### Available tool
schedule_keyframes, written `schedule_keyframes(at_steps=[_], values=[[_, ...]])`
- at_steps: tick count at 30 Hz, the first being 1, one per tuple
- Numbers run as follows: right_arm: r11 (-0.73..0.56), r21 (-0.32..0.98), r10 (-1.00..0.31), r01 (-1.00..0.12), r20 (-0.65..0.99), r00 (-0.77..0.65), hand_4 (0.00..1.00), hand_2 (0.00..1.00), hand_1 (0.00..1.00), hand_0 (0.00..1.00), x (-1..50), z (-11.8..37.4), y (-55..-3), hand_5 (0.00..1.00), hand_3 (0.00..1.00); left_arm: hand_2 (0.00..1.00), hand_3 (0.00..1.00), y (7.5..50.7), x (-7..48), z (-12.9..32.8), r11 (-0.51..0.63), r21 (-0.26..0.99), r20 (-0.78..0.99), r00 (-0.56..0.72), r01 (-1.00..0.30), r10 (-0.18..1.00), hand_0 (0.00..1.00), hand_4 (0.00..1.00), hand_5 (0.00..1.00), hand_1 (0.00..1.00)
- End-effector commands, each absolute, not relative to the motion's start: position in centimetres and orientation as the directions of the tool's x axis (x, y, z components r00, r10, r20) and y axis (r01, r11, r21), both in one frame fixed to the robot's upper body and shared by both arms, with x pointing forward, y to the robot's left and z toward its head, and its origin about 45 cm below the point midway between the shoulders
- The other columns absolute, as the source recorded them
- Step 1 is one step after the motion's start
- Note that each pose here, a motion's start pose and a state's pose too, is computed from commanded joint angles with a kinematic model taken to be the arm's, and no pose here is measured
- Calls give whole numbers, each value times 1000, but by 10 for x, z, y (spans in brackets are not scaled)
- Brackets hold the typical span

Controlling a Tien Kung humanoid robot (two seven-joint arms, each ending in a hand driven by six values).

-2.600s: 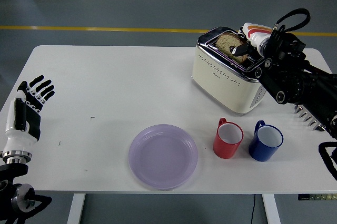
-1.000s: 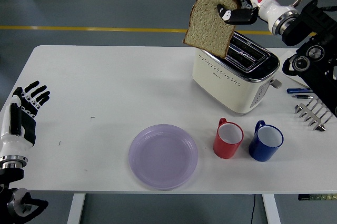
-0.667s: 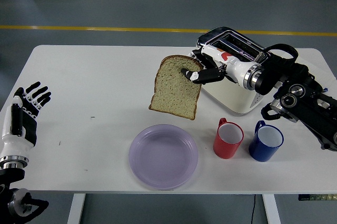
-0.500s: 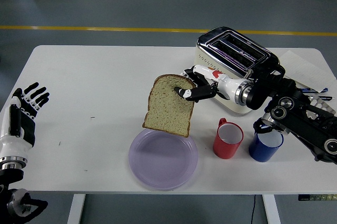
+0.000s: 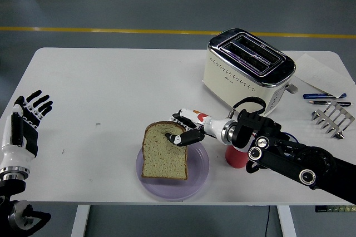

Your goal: Push plate across desktop,pick up the break from the machine,place the break in the plate

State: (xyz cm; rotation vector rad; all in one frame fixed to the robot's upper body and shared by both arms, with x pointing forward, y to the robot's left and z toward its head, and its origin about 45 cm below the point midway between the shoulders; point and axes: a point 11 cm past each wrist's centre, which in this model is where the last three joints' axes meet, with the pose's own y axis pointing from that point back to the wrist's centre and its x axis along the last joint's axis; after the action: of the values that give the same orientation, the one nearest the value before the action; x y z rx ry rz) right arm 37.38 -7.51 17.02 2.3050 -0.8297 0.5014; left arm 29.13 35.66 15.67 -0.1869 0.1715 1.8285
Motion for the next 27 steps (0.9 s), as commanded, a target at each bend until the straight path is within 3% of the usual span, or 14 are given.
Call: schedule_keyframes(at_steps=[1, 12, 13, 18, 19, 24, 25, 27], values=[[-600, 430, -415, -674, 553, 722, 332, 432, 374, 320, 374, 166, -75, 105, 460, 675, 703, 357, 291, 157, -262, 19, -217, -260, -965, 941, 750, 457, 998, 684], [-576, 395, -301, -716, 711, 635, 390, 482, 419, 366, 383, 137, -82, 130, 487, 676, 704, 355, 291, 155, -259, 22, -217, -257, -966, 942, 751, 457, 998, 686], [-573, 397, -288, -717, 721, 630, 514, 511, 467, 405, 383, 135, -83, 212, 524, 677, 703, 355, 291, 155, -259, 22, -216, -258, -966, 942, 751, 457, 998, 687], [-563, 359, -258, -744, 779, 571, 514, 511, 467, 405, 387, 133, -89, 212, 524, 677, 703, 356, 290, 154, -275, 16, -216, -271, -961, 938, 751, 457, 998, 687], [-559, 340, -267, -756, 789, 552, 614, 543, 528, 453, 388, 133, -91, 181, 661, 670, 686, 356, 290, 154, -278, 15, -217, -275, -960, 937, 745, 459, 998, 679], [-551, 300, -250, -779, 831, 497, 614, 543, 528, 453, 391, 133, -94, 181, 661, 670, 686, 355, 289, 153, -283, 10, -218, -279, -959, 935, 745, 459, 998, 679], [-551, 300, -248, -779, 832, 496, 717, 628, 611, 548, 391, 133, -94, 235, 795, 666, 680, 355, 289, 153, -283, 10, -218, -279, -959, 935, 745, 457, 998, 678], [-558, 313, -206, -769, 845, 493, 717, 628, 611, 548, 391, 131, -94, 235, 795, 666, 680, 355, 289, 153, -283, 11, -217, -279, -959, 935, 745, 457, 998, 678]])
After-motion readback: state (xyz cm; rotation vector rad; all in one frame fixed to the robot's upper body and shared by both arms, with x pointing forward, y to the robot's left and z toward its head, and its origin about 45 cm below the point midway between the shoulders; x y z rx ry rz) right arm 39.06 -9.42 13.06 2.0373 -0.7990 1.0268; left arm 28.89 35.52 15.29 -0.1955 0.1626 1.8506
